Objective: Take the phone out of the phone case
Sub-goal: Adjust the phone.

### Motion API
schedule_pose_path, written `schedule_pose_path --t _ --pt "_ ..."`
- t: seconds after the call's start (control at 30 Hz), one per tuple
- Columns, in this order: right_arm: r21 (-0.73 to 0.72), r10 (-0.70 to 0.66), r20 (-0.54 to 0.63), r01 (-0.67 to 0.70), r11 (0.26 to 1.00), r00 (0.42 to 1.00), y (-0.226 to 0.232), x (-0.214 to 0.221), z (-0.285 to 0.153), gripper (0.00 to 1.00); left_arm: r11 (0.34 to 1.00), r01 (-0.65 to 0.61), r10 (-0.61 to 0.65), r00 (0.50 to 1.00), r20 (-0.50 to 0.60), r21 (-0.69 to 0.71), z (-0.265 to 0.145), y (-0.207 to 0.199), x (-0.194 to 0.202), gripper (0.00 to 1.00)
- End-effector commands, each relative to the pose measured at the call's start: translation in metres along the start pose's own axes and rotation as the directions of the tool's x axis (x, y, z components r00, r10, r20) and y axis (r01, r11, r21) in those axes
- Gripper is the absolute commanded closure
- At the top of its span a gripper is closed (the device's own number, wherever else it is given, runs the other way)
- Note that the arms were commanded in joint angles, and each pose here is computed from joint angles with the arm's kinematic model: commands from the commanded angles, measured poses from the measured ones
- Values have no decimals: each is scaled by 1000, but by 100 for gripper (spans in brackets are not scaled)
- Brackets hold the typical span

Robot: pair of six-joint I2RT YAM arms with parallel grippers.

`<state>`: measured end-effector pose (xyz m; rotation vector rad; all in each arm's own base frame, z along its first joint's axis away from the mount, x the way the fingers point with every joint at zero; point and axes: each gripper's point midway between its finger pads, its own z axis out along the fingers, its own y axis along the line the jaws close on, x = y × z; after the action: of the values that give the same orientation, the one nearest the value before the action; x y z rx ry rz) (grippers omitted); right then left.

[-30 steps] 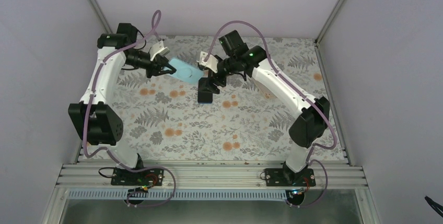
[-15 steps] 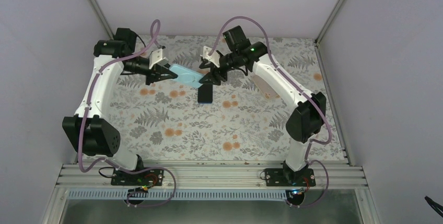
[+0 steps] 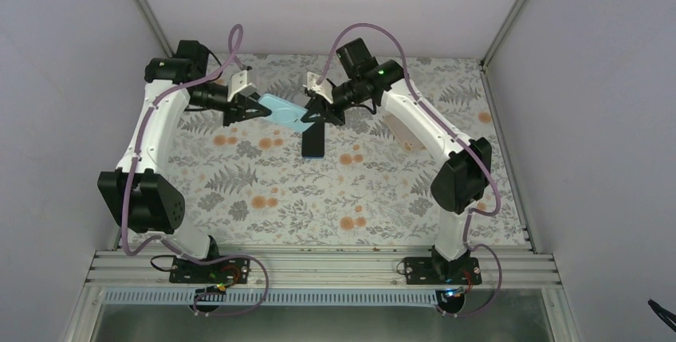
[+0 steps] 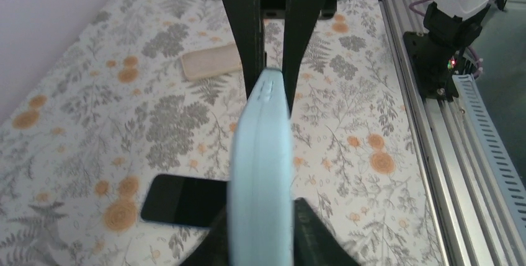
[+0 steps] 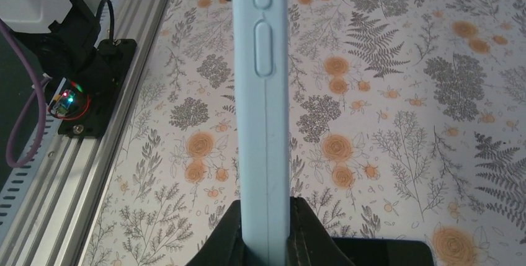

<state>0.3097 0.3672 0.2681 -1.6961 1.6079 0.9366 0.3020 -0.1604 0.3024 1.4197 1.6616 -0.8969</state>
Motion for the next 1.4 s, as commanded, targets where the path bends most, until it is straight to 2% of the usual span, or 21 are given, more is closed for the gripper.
schedule_pose_path --t 0.0,0.1,0.13,0.27,0.37,0.43,0.5,0.57,0.7,0.83,0.93,1.03,1.13,1.2,1.27,1.37 --pt "84 7 24 -9 996 1000 -5 -13 -14 97 999 -43 41 994 105 16 -6 -2 -33 61" --pt "254 9 -24 -3 967 1000 -25 -5 -26 97 1000 3 -2 998 66 -14 -10 3 -35 9" --pt "322 4 -38 9 947 999 -34 -3 -32 97 1000 3 -2 999 49 -30 -12 3 -34 1" --pt "535 14 -70 25 845 997 -58 6 -56 97 998 53 -50 997 59 -44 -19 -6 -41 0" --pt "666 -48 -50 69 743 998 -59 -11 -84 97 992 121 -118 988 95 -30 -22 -5 -51 0" --pt "739 -105 -82 131 661 991 -58 -16 -94 97 977 212 -208 974 93 -27 -21 6 -52 0" --pt "790 -162 -114 188 584 980 -53 -21 -100 97 943 330 -327 943 66 -49 -18 26 -47 0" --pt "833 -203 -160 242 497 966 -47 -25 -106 97 874 476 -475 879 38 -102 -17 50 -39 0" --pt "886 -288 -275 358 295 917 -30 -27 -110 97 798 594 -591 804 64 -102 -18 63 -43 0" --pt "892 -327 -413 450 45 850 -16 -21 -116 97 768 638 -635 770 71 -58 -13 60 -44 0" --pt "868 -329 -492 485 -110 806 -11 -13 -122 97 729 685 -682 727 74 -5 -9 58 -41 0" --pt "834 -362 -547 450 -319 755 8 -22 -142 97 682 729 -731 678 79 57 -6 53 -42 0" --pt "745 -353 -631 412 -525 691 28 -28 -159 97 599 791 -800 596 62 121 -1 44 -35 0" --pt "667 -335 -685 371 -646 647 41 -32 -165 97 566 810 -823 566 47 157 5 39 -29 0" --pt "610 -293 -737 413 -676 609 34 -29 -148 97 561 813 -826 562 42 154 6 40 -25 0" --pt "630 -317 -725 403 -664 611 31 -32 -138 97 575 797 -815 576 53 184 5 38 -31 0"
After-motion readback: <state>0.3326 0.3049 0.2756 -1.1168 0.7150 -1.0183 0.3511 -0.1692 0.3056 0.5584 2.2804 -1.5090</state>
